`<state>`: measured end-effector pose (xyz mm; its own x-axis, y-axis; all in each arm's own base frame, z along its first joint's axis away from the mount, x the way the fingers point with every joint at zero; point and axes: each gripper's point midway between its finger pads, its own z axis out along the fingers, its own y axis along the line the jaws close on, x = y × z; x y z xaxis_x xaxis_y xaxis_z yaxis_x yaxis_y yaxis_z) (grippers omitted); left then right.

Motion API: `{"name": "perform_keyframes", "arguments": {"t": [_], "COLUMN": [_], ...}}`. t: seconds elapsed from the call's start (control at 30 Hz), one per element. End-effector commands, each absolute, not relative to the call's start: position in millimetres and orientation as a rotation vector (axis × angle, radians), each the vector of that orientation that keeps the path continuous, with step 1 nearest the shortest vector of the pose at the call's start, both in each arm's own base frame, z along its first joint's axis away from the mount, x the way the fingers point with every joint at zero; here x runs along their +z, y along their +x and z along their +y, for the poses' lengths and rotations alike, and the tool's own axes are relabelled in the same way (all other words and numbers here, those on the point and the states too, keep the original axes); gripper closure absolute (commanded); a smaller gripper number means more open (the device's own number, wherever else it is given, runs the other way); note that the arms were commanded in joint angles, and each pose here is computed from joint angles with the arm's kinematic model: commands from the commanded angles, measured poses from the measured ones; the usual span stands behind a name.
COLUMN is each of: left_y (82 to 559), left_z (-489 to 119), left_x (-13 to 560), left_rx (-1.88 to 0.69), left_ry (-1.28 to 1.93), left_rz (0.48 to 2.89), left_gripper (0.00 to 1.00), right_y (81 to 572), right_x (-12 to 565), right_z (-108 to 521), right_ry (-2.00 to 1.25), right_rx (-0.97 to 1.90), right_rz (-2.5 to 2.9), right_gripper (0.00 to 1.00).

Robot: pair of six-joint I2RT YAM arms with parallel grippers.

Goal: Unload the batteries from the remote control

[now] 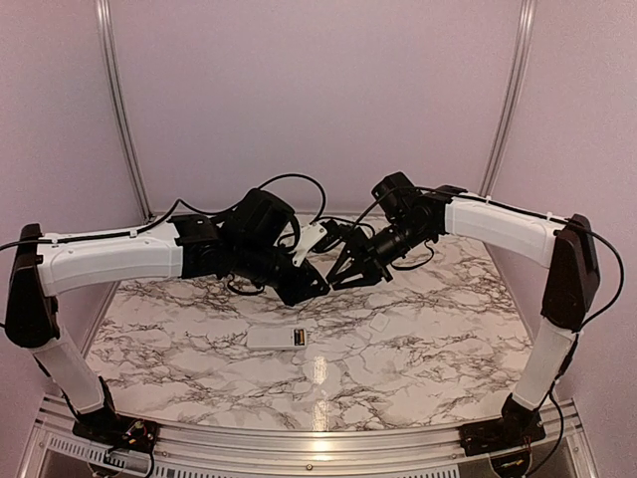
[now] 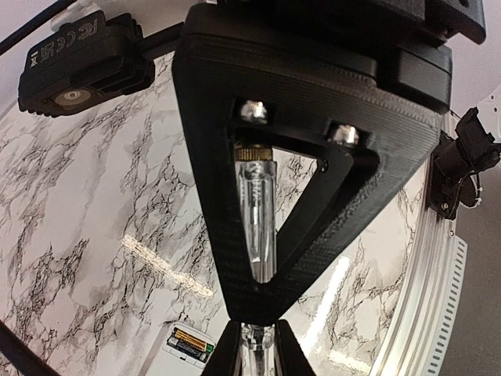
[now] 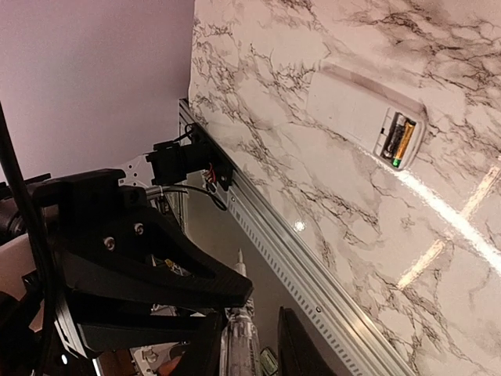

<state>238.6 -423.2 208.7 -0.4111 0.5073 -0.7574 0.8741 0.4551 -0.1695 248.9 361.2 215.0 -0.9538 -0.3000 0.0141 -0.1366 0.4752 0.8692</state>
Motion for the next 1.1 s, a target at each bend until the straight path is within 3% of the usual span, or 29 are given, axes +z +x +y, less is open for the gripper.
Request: {"name": "perform_keyframes", "arguments": {"t": [0.0,0.43,0.73,1.07], "left_y": [241.4,243.7,245.4,243.5], "left_z": [-430.5,-439.7,-436.5,-435.4], "left_x": [212.8,210.0,212.2,214.4], "left_rx": [-0.727,-0.697,-0.676,-0.668], "left_ry": [1.17,1.198,1.188,1.223], "left_rz": [2.06,2.063,2.067,2.04], "left_gripper": [1.0,1.0,1.0,1.0], "right_y": [243.2,237.8,229.8,228.5], "right_x": [220.5,220.9,215.2,218.6], "right_z": [364.4,362.3,354.9,356.4], "right_ry": [0.43,0.473,0.51,0.529], "right_rx": [-1.494,-1.493,-1.445,-1.47], "right_rz": [-2.521,-2.502,-2.507,-2.485], "right_gripper": [0.77,0.83,0.77,0.8]}}
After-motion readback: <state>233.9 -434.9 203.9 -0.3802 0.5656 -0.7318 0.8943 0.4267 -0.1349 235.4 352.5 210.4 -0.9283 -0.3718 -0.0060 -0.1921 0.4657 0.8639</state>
